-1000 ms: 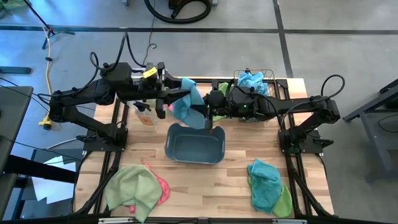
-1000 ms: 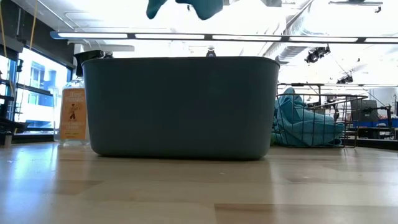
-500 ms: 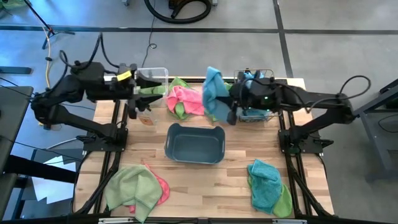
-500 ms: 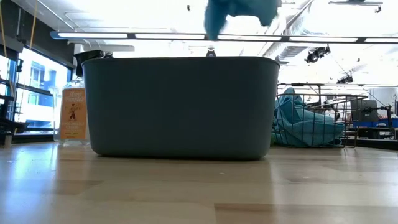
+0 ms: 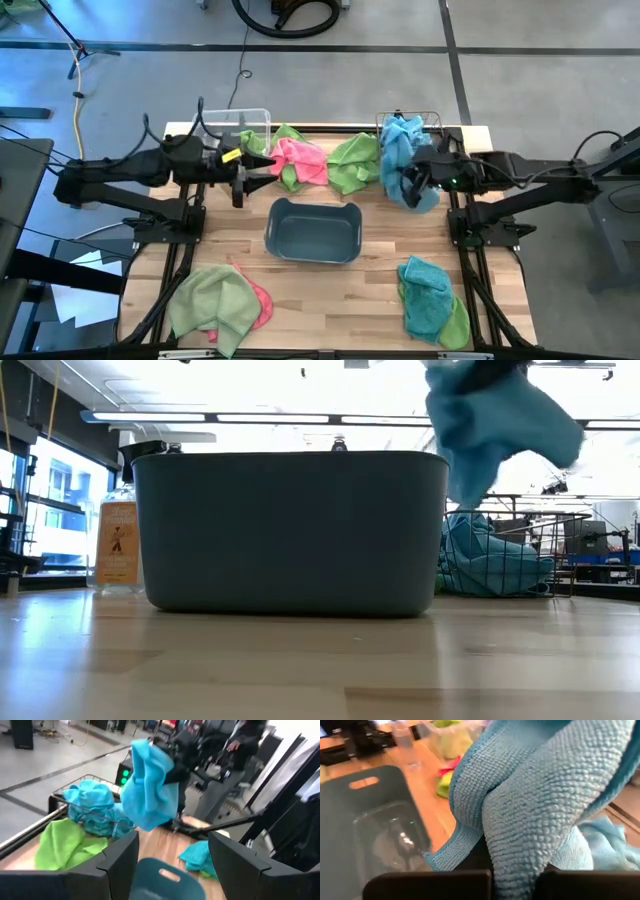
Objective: Sort microfiber towel by color & place in baskets
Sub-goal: Put the blue microfiber cloth into the gold wire basket
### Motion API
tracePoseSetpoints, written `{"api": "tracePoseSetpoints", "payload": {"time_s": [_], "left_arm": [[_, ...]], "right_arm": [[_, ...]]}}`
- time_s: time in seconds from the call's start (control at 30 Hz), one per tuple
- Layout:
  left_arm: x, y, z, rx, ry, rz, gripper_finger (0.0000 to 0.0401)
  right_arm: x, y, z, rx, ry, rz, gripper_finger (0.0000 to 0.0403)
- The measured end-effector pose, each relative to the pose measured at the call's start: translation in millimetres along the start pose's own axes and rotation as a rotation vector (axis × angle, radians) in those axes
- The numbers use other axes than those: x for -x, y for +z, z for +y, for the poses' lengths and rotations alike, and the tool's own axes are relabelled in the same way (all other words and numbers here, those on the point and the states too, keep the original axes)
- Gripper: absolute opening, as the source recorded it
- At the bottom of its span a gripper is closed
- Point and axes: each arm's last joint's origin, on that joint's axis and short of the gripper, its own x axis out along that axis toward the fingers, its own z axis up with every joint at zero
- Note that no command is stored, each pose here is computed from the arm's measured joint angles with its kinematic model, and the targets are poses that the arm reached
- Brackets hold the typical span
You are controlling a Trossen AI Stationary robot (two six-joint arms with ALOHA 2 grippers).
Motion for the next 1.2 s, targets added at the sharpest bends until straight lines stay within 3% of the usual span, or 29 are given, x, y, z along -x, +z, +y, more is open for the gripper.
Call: {"api": "tracePoseSetpoints", "payload": {"time_s": [0.13, 0.3, 0.4, 0.6, 0.77, 0.97, 1.2], "left_arm": [[-2.2, -3.7, 1.3, 0.011, -0.018, -0.055, 0.0227], [-2.4, -0.4, 3.1, -0.009, -0.004, -0.087, 0.0227], [-2.5, 1.1, 4.2, -0.007, 0.003, -0.101, 0.0227], [-3.8, 0.6, 5.1, 0.016, 0.017, -0.099, 0.0227], [-3.8, 0.6, 5.1, 0.019, 0.017, -0.1, 0.0227], [-1.6, 0.2, 5.5, -0.008, 0.021, -0.091, 0.0227], [-2.1, -3.9, 5.8, -0.079, 0.006, -0.04, 0.0227]], "right_arm": [[2.0, -7.0, -16.3, -0.047, -0.132, -0.1, 0.0], [1.1, 20.8, -47.2, -0.029, -0.33, -0.153, 0.0], [-7.8, 34.5, -70.9, -0.068, -0.381, -0.115, 0.0], [-51.3, 37.3, -113.5, -0.138, -0.351, 0.074, 0.0], [-92.1, 29.4, -133.6, -0.147, -0.307, 0.224, 0.0], [-126.4, 11.3, -144.8, -0.166, -0.239, 0.413, 0.0], [-130.7, -13.6, -140.1, -0.16, -0.139, 0.625, 0.0]]}}
